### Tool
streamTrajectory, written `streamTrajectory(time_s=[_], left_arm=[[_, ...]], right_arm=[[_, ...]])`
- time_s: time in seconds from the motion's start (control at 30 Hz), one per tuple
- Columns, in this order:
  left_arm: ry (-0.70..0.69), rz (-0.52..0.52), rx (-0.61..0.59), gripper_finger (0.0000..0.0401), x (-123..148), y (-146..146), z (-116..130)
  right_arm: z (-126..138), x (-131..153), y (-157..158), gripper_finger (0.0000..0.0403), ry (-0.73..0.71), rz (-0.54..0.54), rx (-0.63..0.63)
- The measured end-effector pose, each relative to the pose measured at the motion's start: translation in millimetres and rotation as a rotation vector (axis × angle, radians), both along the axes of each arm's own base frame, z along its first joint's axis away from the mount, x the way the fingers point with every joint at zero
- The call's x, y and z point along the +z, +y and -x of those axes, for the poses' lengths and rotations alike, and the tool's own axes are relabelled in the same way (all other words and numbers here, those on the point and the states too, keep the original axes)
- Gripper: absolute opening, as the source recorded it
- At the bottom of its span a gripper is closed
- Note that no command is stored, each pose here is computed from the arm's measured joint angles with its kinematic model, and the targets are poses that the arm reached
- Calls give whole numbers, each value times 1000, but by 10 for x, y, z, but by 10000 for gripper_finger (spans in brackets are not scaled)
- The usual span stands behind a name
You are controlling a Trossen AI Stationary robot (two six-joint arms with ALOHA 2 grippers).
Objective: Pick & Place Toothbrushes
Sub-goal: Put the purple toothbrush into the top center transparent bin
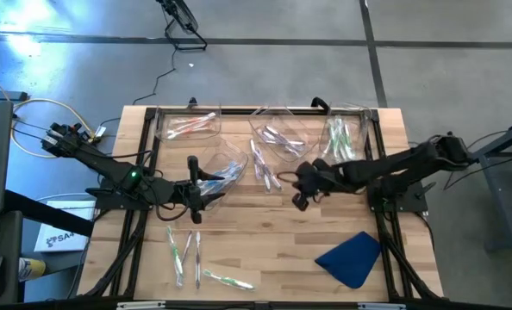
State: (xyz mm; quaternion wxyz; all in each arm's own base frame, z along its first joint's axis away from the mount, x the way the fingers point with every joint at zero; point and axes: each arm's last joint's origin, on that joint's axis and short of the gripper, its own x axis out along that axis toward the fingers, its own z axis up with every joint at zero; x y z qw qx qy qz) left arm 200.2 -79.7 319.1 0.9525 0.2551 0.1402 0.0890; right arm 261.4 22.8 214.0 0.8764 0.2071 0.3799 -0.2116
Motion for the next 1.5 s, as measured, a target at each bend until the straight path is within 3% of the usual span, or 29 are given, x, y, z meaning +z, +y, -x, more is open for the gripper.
streamTrajectory(time_s=[0.47,0.8,1.2,1.5], left_arm=[[0,1,-4,207,0,-2,0],[1,1,-5,207,0,-2,0],[1,1,-5,207,-1,-2,0],[3,0,-5,207,-3,-1,0]], right_arm=[[50,91,590,3,-198,98,-33],[130,98,799,3,-253,71,-66],[-46,-337,1103,3,-235,22,-72],[-257,-598,1215,3,-314,-17,-86]])
